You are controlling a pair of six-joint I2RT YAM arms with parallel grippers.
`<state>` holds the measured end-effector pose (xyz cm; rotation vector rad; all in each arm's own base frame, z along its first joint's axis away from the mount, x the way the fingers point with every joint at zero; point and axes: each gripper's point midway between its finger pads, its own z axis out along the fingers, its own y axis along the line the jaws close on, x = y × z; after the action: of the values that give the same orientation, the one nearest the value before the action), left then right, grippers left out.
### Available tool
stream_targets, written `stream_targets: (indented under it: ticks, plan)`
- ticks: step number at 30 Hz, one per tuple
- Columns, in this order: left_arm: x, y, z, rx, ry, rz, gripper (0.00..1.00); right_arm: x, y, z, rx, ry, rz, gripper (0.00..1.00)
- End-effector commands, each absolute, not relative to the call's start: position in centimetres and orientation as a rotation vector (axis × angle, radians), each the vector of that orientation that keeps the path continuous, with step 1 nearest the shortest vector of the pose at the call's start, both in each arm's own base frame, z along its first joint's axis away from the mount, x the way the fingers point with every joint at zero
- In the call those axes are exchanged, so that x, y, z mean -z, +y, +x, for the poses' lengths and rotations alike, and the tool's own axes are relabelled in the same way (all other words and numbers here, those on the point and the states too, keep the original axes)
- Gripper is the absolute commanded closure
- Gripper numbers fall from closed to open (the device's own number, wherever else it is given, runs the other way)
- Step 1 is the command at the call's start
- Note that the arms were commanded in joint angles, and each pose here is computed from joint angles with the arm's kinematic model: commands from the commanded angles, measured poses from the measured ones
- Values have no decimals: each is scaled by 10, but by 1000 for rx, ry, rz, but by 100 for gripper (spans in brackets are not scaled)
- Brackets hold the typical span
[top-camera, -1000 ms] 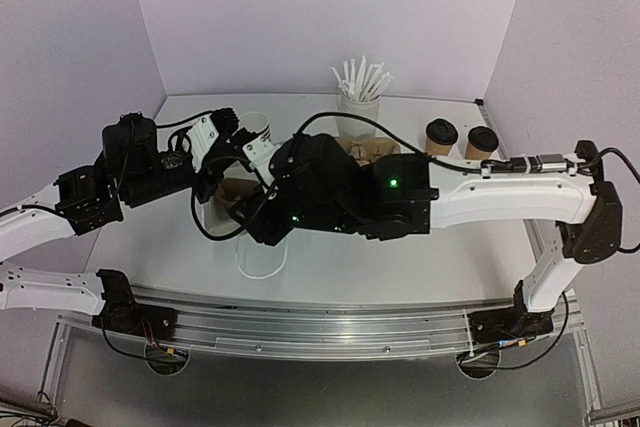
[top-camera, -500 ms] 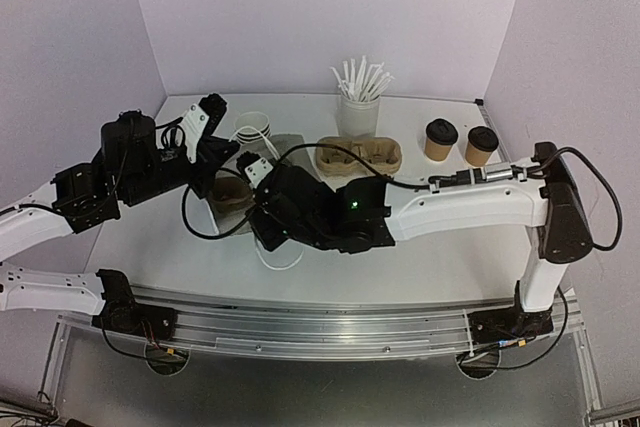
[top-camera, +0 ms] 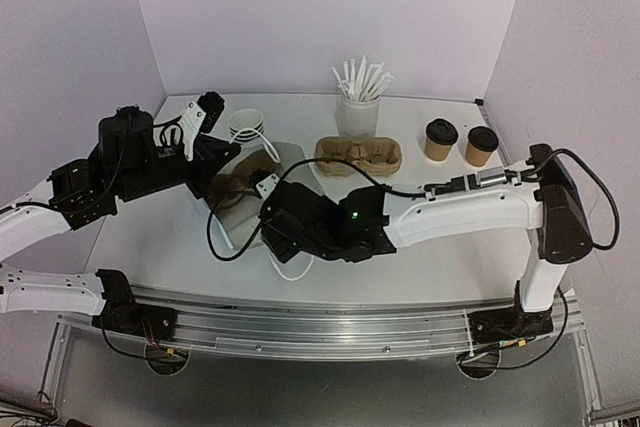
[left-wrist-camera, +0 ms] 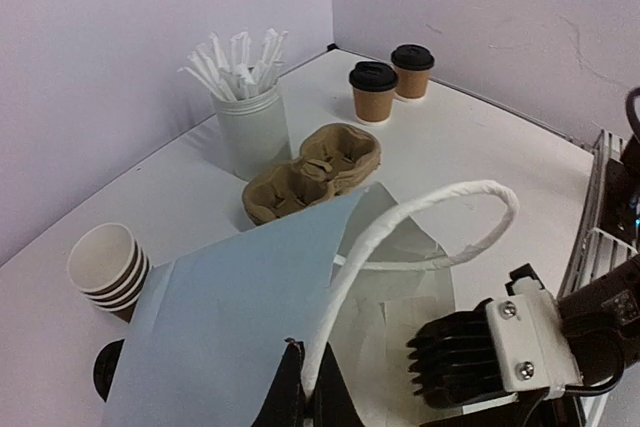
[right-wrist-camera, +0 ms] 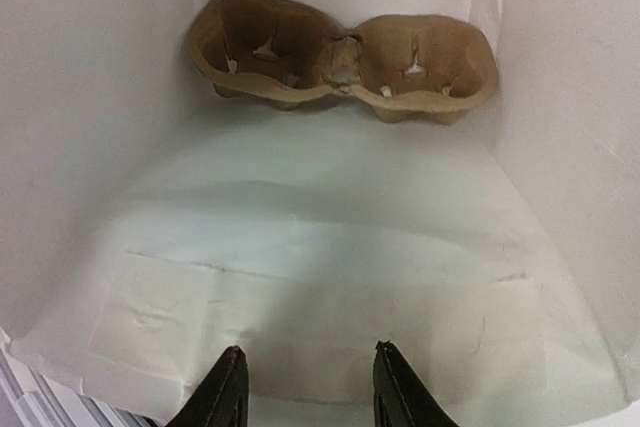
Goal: Pack the takeout coffee
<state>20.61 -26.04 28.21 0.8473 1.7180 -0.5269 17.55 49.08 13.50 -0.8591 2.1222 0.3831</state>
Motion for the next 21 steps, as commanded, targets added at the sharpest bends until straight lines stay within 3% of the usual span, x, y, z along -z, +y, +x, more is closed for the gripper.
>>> stream_targets:
  ticks: [1,7,21]
  plan:
    - [-306,-280,176,687,1552,1014,100,-167,525,177,-441,2048,-890,61]
    - [-309,-281,178,650,1501,1033,100,-171,530,196,-456,2071,-804,60]
    - [-324,-281,189,708,1519,902,100,-68,503,232,-273,2247,-798,60]
